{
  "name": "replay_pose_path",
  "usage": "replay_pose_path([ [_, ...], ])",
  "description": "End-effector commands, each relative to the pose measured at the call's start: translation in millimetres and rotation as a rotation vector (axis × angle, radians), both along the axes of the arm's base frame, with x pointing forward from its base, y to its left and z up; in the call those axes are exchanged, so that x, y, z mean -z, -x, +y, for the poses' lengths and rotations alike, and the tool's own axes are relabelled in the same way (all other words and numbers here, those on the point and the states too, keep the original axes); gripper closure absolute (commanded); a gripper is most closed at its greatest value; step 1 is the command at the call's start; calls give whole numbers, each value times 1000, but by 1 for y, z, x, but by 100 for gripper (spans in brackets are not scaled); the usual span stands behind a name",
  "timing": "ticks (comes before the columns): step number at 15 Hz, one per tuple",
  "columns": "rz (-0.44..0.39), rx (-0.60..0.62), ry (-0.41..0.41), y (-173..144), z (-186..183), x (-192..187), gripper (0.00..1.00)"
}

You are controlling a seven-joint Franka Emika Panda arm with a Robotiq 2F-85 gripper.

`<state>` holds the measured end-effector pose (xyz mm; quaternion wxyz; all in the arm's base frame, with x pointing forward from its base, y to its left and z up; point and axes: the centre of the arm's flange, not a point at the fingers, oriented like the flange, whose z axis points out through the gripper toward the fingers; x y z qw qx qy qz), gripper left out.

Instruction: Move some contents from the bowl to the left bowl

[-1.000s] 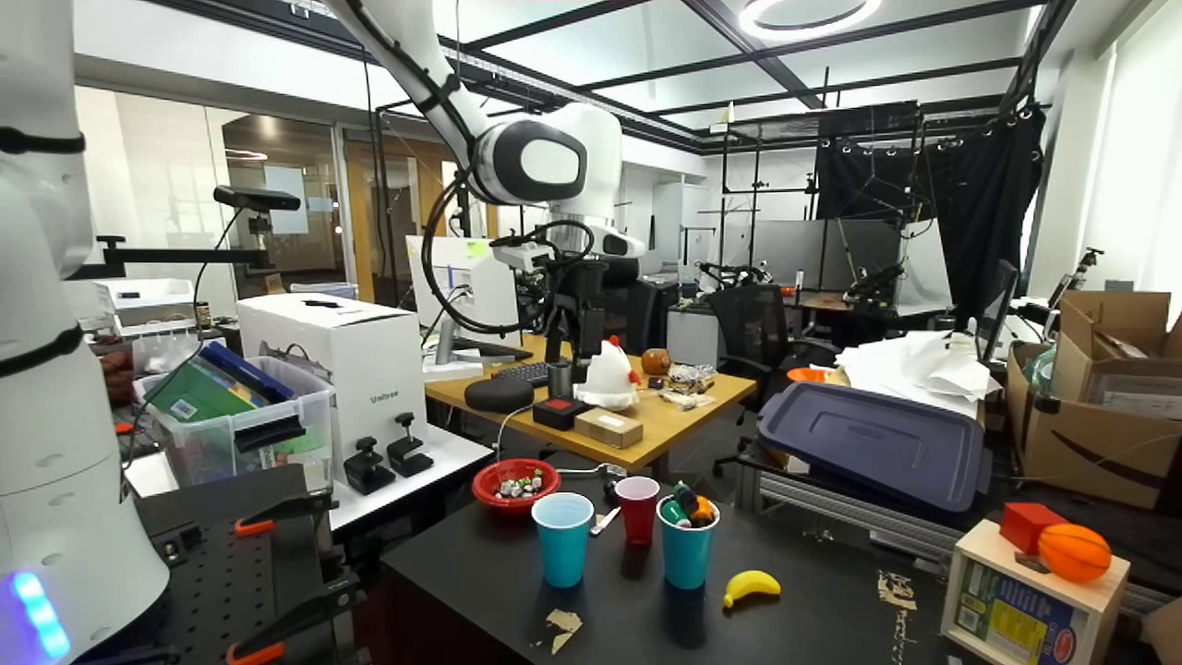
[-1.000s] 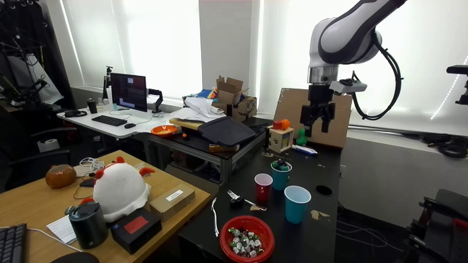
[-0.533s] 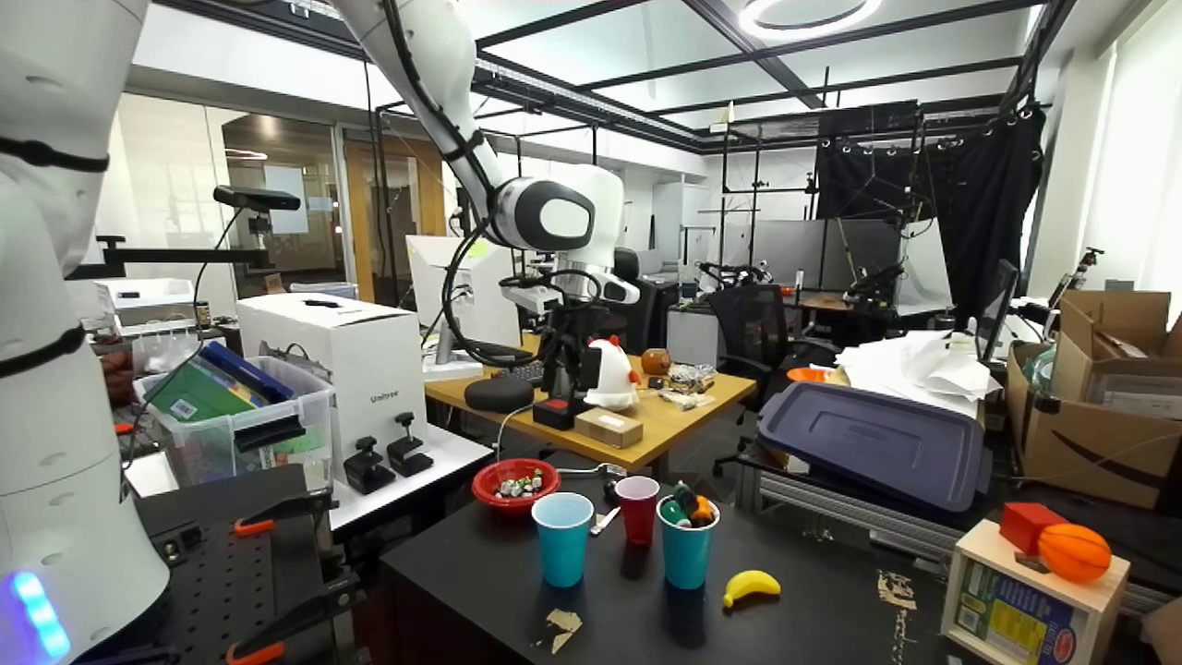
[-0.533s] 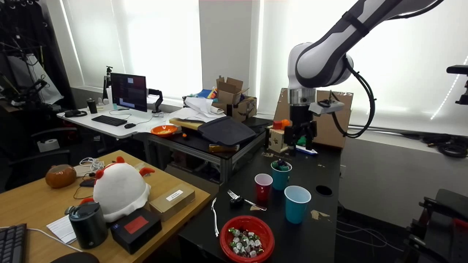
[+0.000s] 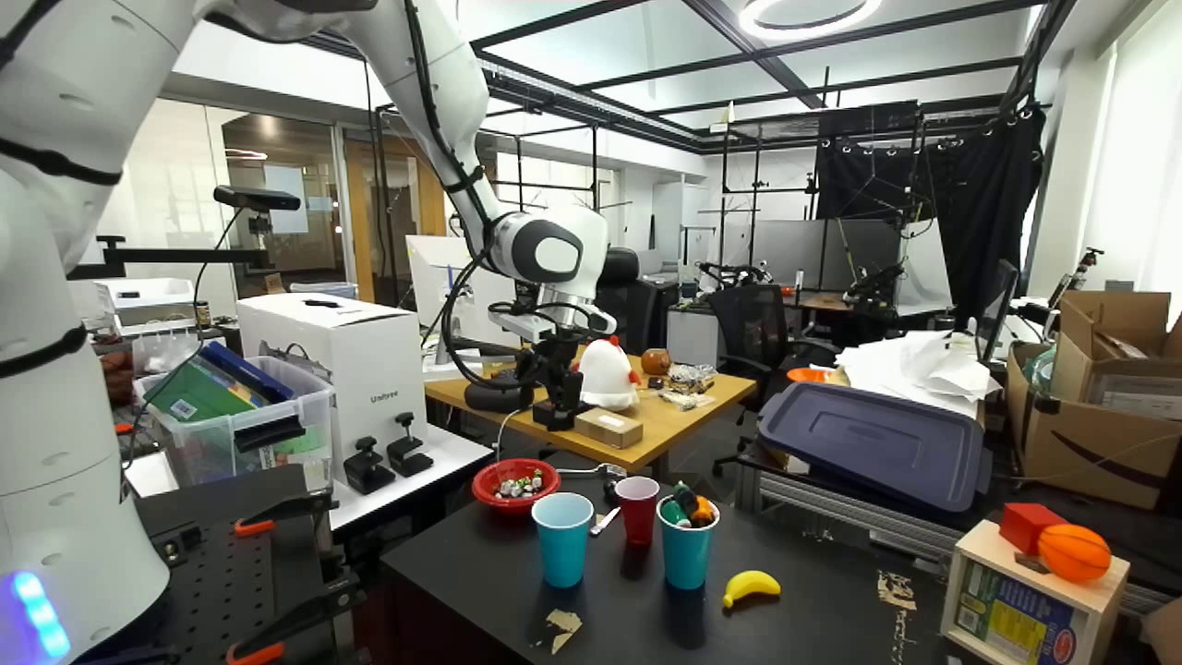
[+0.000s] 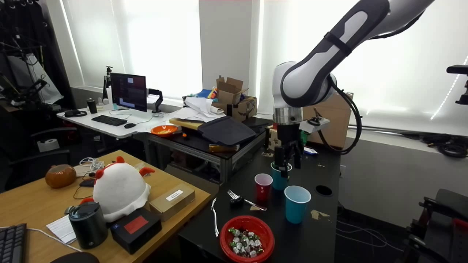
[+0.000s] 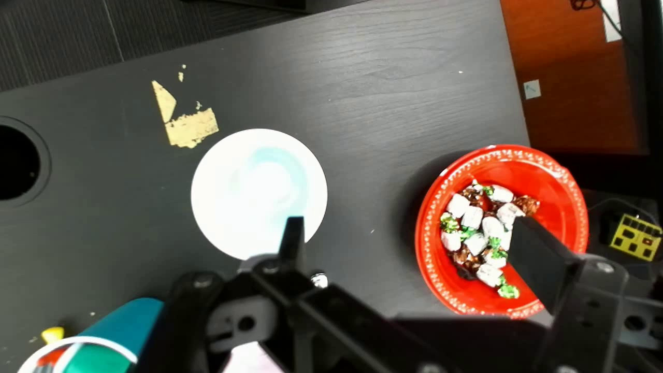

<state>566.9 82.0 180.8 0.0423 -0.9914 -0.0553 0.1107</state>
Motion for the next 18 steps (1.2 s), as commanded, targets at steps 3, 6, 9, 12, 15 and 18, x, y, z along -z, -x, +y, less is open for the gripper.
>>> replay_pose_path([
  [3,8,-70,-22,3,14,6,0],
  [6,7,-85,-25,3,16,6,0],
  [9,7,-85,-25,3,16,6,0],
  [12,7,-85,-25,3,16,6,0],
  [15,7,-85,-25,3,16,6,0],
  [18,7,-85,-25,3,16,6,0],
])
